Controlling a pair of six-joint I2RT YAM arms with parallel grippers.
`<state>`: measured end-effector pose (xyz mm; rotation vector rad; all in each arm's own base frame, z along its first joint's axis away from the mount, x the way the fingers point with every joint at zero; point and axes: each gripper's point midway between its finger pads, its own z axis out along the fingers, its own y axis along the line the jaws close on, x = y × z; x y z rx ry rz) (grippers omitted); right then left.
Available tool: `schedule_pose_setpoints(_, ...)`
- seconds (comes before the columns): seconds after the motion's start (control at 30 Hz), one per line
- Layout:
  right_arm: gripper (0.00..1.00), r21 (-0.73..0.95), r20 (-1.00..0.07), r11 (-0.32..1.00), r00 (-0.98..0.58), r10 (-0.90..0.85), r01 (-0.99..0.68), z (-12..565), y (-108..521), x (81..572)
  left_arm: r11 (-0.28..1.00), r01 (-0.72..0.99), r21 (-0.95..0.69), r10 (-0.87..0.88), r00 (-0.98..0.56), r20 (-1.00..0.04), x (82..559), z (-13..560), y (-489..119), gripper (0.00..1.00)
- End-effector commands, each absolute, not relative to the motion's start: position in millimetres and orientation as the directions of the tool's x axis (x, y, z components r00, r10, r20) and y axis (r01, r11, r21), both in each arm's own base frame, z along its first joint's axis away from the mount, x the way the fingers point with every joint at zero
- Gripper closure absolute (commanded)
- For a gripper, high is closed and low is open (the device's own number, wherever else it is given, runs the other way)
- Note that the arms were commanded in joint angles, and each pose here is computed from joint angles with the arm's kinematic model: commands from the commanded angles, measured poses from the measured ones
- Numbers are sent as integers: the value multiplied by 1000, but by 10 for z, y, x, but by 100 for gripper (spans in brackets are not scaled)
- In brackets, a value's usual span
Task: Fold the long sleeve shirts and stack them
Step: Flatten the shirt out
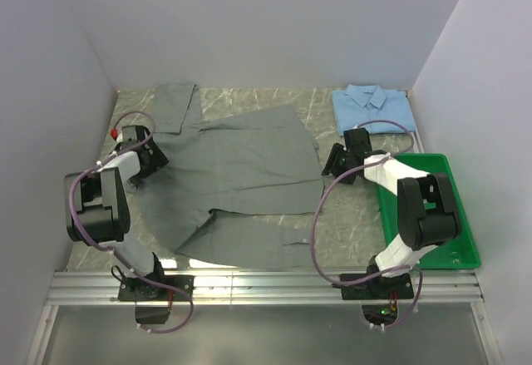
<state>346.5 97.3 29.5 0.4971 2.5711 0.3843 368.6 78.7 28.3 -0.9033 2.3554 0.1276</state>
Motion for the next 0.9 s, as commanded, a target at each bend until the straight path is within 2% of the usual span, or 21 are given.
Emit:
schedule_pose_setpoints(0.0,38,274,-567,953,-779,270,131,682,1100,3523,795,-580,-176,-550,-568,-613,3841,510,730,6)
schedule_pose_setpoints(0.1,38,237,-645,970,-755,116,-53,934,1544,3452,800,-561,-214,-550,-542,-635,3773,755,615,6)
schedule_pose_setpoints(0.3,39,268,-670,864,-727,-150,-426,1165,2716,2990,781,-546,-302,-596,-511,-619,3418,1021,257,6)
schedule_pose_setpoints(0.57,39,80,-586,801,-678,-444,-593,787,3303,2700,755,-517,-403,-652,-526,-546,2960,961,-53,6)
schedule_pose_setpoints(0.87,39,-36,-393,727,-659,-641,-686,302,3232,2413,746,-546,-382,-662,-543,-517,2773,779,-57,7)
